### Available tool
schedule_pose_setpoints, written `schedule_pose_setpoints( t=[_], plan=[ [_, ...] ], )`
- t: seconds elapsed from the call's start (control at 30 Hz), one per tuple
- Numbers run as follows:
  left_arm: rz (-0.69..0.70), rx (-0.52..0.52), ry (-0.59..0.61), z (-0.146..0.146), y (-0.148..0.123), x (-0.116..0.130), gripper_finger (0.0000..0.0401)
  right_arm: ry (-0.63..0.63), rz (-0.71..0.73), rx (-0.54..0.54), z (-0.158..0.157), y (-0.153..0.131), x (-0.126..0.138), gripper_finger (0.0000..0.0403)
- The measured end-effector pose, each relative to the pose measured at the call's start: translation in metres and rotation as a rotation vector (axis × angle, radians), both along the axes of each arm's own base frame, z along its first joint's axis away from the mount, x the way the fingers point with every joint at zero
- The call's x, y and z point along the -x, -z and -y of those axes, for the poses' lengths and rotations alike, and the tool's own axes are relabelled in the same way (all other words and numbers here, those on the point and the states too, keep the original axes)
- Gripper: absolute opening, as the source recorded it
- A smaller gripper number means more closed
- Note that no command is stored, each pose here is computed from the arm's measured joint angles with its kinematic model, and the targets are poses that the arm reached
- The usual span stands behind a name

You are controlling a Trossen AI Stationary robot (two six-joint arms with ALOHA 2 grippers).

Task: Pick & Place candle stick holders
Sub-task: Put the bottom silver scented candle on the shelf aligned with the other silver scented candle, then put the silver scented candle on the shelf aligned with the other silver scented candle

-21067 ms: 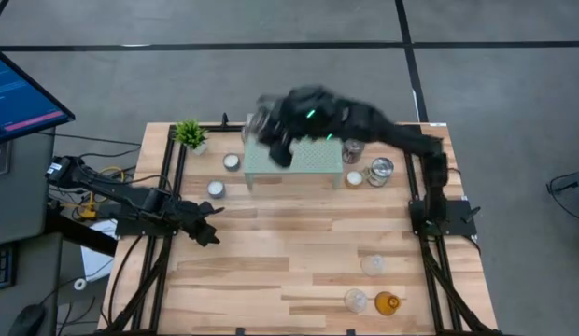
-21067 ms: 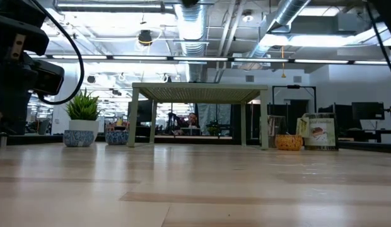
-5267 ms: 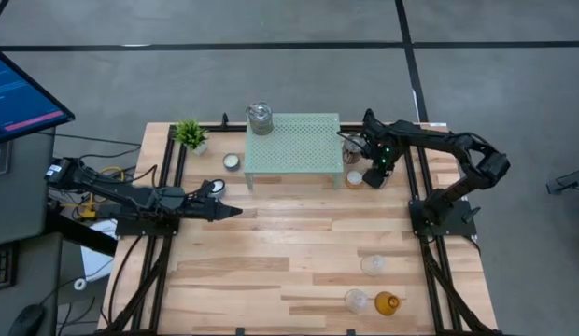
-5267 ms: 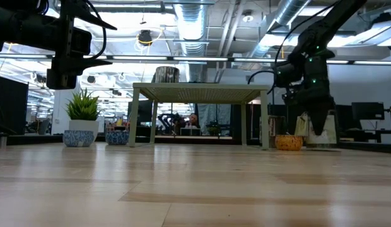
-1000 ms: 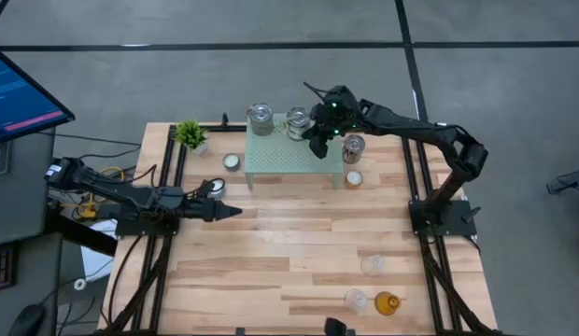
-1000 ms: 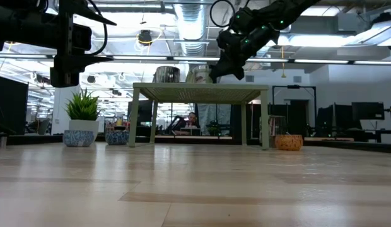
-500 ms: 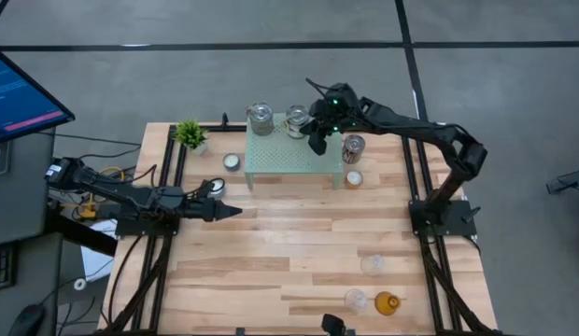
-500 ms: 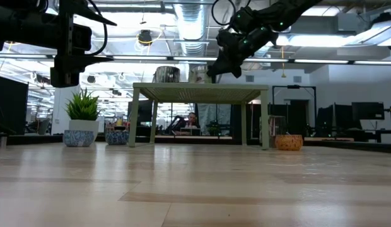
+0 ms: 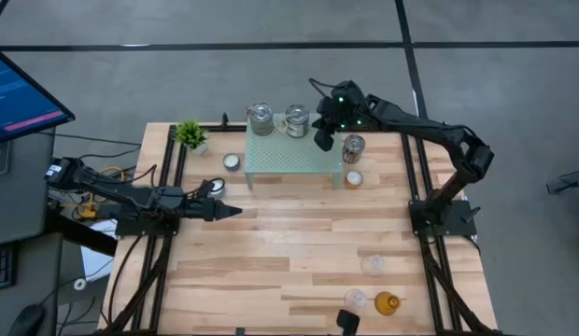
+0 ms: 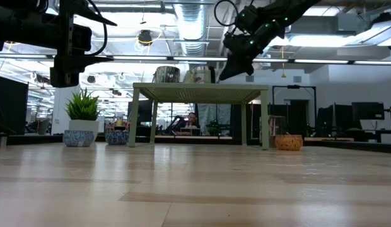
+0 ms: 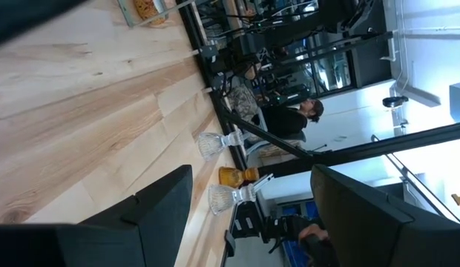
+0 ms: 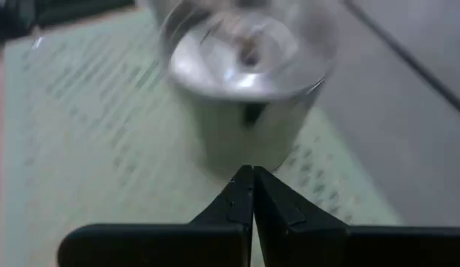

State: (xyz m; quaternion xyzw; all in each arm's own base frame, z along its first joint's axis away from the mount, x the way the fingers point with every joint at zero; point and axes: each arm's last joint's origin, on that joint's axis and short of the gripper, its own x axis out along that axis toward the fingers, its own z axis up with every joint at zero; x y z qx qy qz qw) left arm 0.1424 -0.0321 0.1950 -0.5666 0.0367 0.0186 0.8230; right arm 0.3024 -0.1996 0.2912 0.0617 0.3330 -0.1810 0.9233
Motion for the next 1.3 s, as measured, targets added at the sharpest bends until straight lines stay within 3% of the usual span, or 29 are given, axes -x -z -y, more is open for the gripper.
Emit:
schedule_pose_setpoints(
  t=[0.23,0.53,0.67,0.77,0.9,1.0,1.13,1.3],
  plan=[
    [0.0,0.004,0.0,0.0,0.0,0.0,0.0275,-0.022,0.054,0.009,0.007,0.007,-0.011,0.0],
    [0.0,0.004,0.0,0.0,0.0,0.0,0.0275,-0.003,0.031,-0.002,0.009,0.004,-0.003,0.0],
    [0.002,0.004,0.0,0.0,0.0,0.0,0.0275,0.024,-0.075,-0.06,0.006,-0.024,0.02,0.0001],
    [0.004,0.004,0.0,0.0,0.0,0.0,0.0275,0.03,-0.205,-0.044,-0.002,-0.05,0.043,0.0018],
    [0.004,0.004,0.0,0.0,0.0,0.0,0.0275,0.05,-0.49,0.01,-0.012,-0.056,0.066,0.0079],
    [0.005,0.004,0.0,0.0,0.0,0.0,0.0275,0.06,-0.641,-0.053,-0.009,-0.048,0.082,0.0149],
    [0.007,-0.014,0.002,0.0,-0.001,0.0,0.0275,0.046,-0.68,-0.182,0.003,-0.033,0.087,0.0265],
    [0.007,-0.018,0.002,0.0,-0.001,0.0,0.0275,0.046,-0.733,-0.242,0.02,-0.01,0.079,0.0386]
  ],
)
